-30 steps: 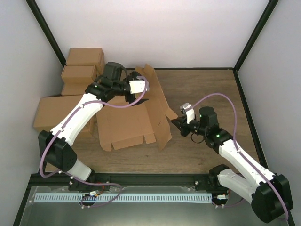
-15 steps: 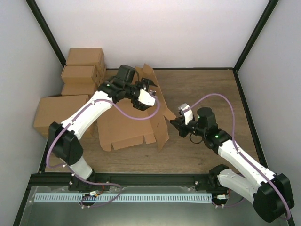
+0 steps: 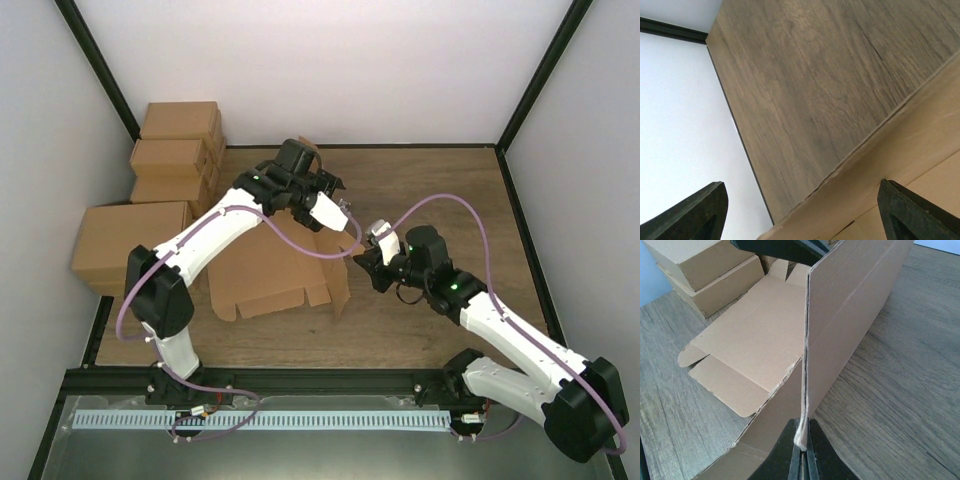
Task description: Fold the paper box
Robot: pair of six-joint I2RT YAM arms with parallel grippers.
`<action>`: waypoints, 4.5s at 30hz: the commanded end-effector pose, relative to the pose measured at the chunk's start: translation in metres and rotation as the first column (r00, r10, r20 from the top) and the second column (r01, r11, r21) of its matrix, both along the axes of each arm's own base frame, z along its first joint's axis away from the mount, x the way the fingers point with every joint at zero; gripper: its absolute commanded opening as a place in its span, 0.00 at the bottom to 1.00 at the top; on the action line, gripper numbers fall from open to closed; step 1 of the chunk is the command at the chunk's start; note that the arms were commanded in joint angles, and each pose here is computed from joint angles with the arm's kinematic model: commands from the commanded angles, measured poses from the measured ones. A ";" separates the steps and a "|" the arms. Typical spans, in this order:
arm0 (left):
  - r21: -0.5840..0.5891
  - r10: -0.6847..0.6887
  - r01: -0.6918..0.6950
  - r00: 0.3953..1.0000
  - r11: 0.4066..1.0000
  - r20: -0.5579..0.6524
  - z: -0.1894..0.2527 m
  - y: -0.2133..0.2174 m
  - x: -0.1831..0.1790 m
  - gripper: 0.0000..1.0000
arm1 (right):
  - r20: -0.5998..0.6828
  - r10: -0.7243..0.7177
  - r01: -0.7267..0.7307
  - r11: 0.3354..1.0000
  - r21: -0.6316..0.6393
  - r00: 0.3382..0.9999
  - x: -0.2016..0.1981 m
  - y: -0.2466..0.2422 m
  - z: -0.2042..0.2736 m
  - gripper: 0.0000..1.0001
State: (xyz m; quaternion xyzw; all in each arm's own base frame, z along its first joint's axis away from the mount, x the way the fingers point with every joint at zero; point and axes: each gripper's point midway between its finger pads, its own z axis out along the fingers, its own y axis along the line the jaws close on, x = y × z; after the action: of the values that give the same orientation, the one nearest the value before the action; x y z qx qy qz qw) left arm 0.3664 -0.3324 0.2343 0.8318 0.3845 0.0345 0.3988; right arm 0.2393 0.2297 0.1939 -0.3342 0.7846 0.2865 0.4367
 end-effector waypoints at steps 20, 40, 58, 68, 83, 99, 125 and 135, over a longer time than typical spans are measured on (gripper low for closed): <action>0.251 0.095 -0.111 0.993 0.961 0.074 -0.033 0.024 -0.006 0.22 | 0.055 -0.025 0.025 1.000 -0.001 0.998 -0.002 -0.006 0.026 0.34; -0.086 0.591 -0.589 0.771 0.803 0.235 0.019 -0.001 0.056 0.04 | 0.244 -0.302 0.235 0.935 0.266 0.922 -0.016 -0.059 0.091 0.56; -0.196 0.978 -0.961 0.178 0.197 0.109 -0.006 0.063 0.032 0.04 | -0.102 -0.565 0.555 0.734 0.391 0.819 0.009 -0.089 0.048 0.80; -0.180 0.983 -0.980 0.058 0.090 0.175 -0.044 0.078 -0.022 0.04 | -0.140 -0.519 0.537 0.812 0.228 0.844 0.025 -0.065 0.018 0.90; -0.197 0.973 -0.970 0.103 0.144 0.207 -0.029 0.085 -0.028 0.06 | -0.260 -0.522 0.577 0.783 0.232 0.812 0.070 -0.097 0.009 0.92; -0.337 0.969 -0.923 0.116 0.187 0.220 0.029 0.068 -0.006 0.10 | -0.501 -0.282 0.444 0.863 0.241 0.818 0.022 -0.052 -0.062 0.81; -0.284 0.974 -0.941 0.136 0.184 0.182 0.008 0.082 0.049 0.05 | -0.615 -0.137 0.414 0.847 0.334 0.777 0.064 0.058 -0.102 0.01; -0.250 0.965 -0.946 0.153 0.205 0.215 -0.006 0.076 0.051 0.05 | -0.687 -0.269 0.485 0.863 0.140 0.675 0.068 0.048 -0.163 0.01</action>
State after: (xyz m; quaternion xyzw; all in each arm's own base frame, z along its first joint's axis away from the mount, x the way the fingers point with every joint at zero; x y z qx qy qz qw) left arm 0.4124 -0.2478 0.2298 0.3746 0.7493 0.4096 0.3613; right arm 0.3097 0.2832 0.0429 0.0255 0.8702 0.4288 0.2413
